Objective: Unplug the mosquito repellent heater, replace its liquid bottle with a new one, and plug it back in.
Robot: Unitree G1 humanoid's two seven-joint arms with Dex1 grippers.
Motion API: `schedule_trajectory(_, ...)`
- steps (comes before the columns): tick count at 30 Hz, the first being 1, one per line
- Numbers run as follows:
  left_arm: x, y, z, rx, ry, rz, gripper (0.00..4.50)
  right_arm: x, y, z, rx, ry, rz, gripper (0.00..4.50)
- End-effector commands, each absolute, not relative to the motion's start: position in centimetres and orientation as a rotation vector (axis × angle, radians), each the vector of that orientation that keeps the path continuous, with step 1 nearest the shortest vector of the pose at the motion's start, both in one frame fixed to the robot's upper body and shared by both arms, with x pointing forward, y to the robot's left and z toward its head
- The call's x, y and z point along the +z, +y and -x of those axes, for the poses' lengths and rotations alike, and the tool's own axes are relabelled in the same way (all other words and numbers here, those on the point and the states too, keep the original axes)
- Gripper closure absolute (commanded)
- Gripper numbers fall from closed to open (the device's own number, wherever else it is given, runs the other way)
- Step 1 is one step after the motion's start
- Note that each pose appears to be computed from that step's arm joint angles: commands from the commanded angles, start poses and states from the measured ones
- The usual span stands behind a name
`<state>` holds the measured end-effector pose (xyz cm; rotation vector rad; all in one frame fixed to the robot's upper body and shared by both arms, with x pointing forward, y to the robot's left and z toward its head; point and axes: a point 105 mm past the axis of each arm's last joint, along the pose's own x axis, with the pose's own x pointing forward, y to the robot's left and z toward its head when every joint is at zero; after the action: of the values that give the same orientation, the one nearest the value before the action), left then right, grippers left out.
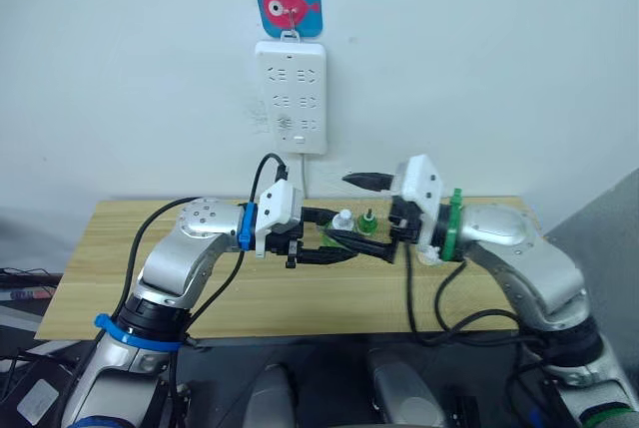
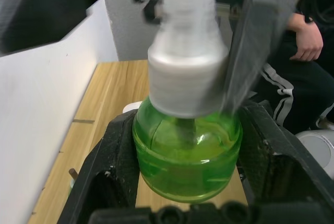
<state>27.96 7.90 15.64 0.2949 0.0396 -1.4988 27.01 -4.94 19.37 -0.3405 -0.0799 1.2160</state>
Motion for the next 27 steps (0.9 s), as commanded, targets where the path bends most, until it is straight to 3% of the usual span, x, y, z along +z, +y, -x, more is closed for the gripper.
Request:
schedule_trajectory(1,16.5,7.8,-27.6,-1.512,-0.004,-0.299,2.14,20.6,-6.1,-25.6,1.258,-0.094,0.343,0.0)
schedule_trajectory(5,16.6,7.9,-27.7,-1.508,-0.002,-0.29,2.14,20.3,-5.2,-23.5,1.351,-0.063,0.322,0.0)
schedule_trajectory(14,16.7,7.3,-27.4,-1.529,-0.01,-0.273,2.14,20.5,-2.0,-27.5,1.175,-0.147,0.284,0.0)
schedule_trajectory(21,16.7,7.5,-27.3,-1.519,-0.008,-0.268,2.14,20.2,-5.8,-28.5,1.133,-0.085,0.337,0.0)
schedule_trajectory(27,16.7,7.7,-27.3,-1.509,-0.003,-0.268,2.15,20.2,-8.5,-26.5,1.215,0.012,0.345,0.0)
